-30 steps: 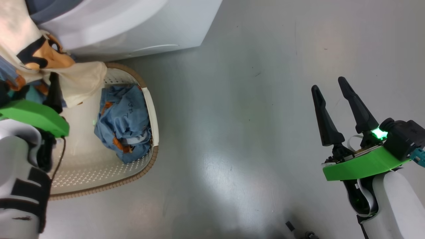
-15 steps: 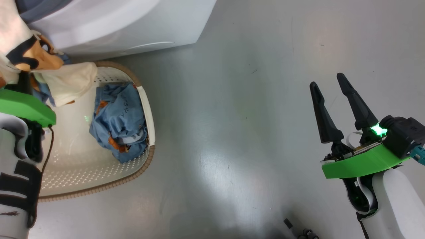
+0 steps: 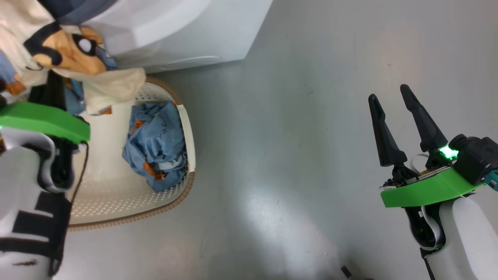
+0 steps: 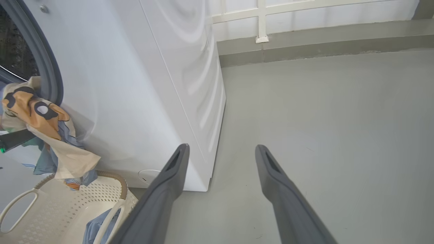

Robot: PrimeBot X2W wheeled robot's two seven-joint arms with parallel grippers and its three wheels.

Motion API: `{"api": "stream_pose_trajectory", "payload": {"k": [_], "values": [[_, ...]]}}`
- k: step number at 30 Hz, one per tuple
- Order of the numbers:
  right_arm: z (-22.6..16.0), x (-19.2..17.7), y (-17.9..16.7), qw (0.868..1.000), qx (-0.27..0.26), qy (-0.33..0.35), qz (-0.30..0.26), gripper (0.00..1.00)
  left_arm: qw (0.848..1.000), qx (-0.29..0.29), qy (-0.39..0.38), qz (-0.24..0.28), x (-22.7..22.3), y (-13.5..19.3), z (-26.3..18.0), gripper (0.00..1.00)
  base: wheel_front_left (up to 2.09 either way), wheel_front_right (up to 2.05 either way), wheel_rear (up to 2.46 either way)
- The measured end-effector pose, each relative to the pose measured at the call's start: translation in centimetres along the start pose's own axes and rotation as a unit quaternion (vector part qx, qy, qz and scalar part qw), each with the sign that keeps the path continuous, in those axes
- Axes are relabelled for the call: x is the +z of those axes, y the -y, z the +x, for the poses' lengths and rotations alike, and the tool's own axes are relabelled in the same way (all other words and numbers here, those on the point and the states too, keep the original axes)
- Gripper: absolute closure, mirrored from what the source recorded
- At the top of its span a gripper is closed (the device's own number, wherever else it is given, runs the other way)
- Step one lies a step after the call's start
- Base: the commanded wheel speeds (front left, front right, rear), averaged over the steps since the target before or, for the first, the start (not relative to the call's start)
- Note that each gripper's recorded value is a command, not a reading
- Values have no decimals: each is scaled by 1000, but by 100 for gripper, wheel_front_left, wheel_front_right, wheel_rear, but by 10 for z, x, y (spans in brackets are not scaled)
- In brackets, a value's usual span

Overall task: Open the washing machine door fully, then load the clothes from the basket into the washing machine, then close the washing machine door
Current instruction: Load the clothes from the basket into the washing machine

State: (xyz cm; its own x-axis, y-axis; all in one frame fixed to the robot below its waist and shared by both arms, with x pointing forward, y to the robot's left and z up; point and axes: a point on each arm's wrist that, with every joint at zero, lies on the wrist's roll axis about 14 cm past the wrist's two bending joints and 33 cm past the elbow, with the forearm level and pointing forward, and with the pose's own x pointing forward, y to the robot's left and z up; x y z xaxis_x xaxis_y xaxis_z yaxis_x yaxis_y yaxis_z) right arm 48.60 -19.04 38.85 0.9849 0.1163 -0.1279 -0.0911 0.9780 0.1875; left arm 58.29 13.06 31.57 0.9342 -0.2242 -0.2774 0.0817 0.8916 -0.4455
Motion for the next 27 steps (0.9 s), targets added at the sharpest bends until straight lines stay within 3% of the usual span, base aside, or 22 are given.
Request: {"api": "stream_pose_trajectory", "payload": {"k": [18,27], "values": [[-4,20,-13,1000,15,23,4,0,991,-54,122,23,86,37,-28,100,0,0,0],[-6,19,-15,1000,15,20,7,0,984,-67,152,63,129,41,-4,100,0,0,0]]}}
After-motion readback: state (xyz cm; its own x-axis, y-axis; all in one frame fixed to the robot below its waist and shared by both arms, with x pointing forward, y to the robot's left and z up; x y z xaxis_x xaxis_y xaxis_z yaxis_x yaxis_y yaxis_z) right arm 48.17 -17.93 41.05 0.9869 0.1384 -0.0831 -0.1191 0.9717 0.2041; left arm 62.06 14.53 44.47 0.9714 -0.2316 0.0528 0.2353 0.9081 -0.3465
